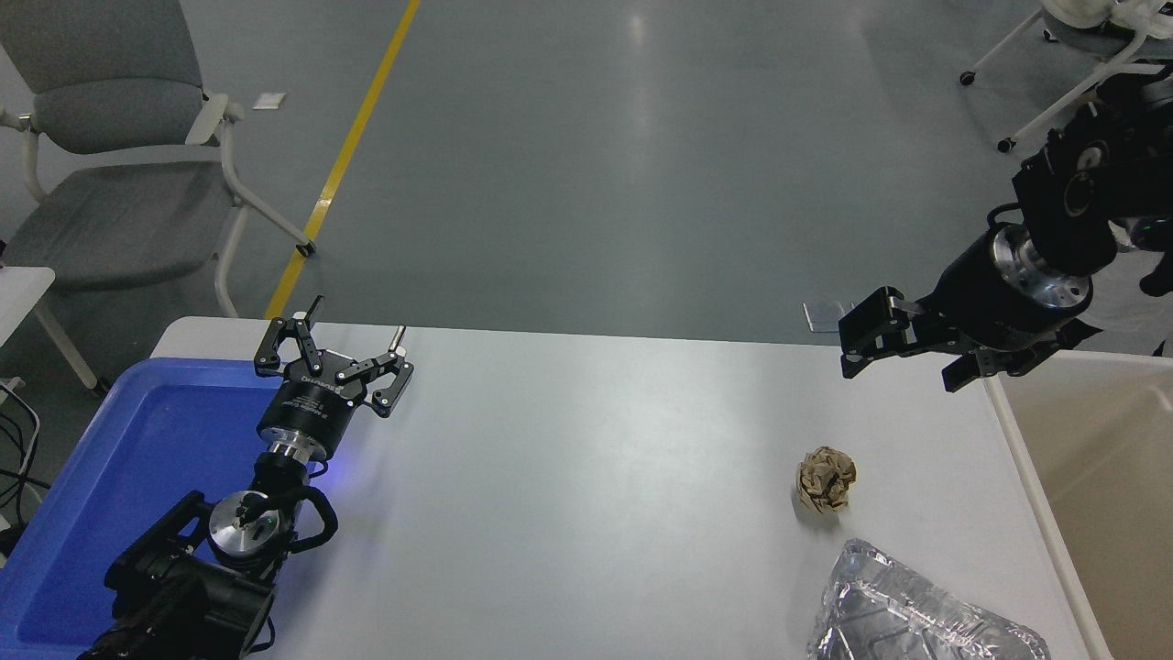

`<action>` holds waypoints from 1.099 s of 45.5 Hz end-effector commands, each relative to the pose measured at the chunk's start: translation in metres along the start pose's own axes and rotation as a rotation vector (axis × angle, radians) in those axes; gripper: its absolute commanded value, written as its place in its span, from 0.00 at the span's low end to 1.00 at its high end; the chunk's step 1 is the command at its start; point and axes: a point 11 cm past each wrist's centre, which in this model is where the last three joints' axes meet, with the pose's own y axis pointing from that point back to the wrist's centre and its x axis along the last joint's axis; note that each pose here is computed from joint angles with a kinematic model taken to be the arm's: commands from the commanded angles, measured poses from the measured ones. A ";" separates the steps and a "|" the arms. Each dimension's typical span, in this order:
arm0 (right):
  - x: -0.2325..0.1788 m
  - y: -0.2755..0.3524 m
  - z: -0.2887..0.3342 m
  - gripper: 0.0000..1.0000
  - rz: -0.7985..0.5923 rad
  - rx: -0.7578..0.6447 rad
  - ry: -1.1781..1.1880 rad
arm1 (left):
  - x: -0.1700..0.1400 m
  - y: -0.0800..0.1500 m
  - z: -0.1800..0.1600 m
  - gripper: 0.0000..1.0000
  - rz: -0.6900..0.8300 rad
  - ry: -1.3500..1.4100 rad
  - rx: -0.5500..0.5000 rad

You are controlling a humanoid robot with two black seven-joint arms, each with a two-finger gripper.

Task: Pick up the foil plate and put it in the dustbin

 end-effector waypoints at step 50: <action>0.039 0.003 0.028 1.00 0.104 -0.034 -0.029 | 0.000 0.000 0.000 0.99 0.000 0.000 -0.005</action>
